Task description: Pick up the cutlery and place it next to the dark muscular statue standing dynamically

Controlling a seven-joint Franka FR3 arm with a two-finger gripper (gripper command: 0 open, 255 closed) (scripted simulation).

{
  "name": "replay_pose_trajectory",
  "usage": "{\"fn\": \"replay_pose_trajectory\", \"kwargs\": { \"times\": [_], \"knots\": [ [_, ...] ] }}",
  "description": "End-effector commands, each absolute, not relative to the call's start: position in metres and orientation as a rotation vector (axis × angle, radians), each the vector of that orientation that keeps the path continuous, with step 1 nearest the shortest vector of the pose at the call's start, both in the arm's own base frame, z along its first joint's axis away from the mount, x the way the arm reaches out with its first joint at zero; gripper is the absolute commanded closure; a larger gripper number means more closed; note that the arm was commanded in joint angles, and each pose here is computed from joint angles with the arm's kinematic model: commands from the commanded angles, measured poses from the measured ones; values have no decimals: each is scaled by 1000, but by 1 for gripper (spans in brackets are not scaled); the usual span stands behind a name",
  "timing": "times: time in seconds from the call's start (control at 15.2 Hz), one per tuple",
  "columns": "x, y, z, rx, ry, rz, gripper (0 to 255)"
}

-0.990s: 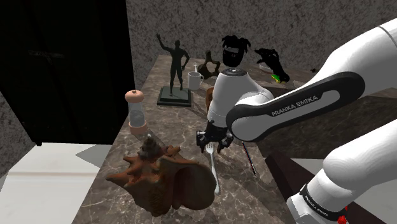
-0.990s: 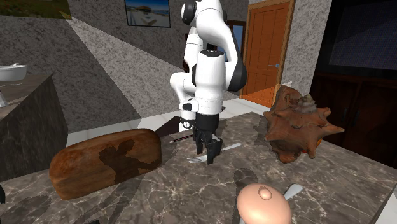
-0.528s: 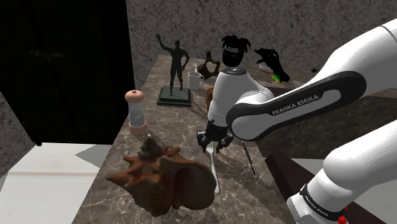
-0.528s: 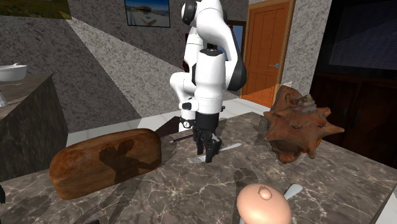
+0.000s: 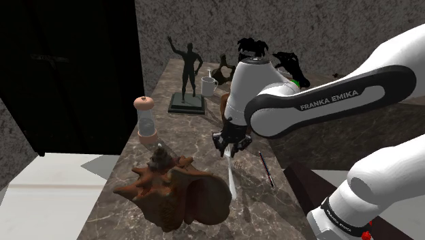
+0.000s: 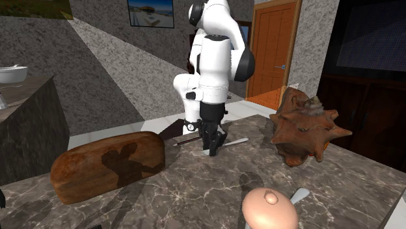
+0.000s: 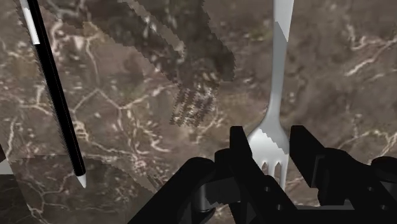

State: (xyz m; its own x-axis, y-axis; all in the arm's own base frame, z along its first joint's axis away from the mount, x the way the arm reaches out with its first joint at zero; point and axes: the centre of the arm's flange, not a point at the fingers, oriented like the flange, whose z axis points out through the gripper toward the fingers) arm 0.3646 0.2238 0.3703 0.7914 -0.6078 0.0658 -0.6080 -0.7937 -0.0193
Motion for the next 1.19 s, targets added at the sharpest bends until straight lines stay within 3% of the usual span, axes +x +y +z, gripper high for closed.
{"fn": "replay_pose_trajectory", "kwargs": {
  "times": [0.0, 1.12],
  "knots": [
    [365, 225, 381, 2970, -1008, 107, 255],
    [365, 225, 470, 2970, -1008, 107, 255]
  ]
}}
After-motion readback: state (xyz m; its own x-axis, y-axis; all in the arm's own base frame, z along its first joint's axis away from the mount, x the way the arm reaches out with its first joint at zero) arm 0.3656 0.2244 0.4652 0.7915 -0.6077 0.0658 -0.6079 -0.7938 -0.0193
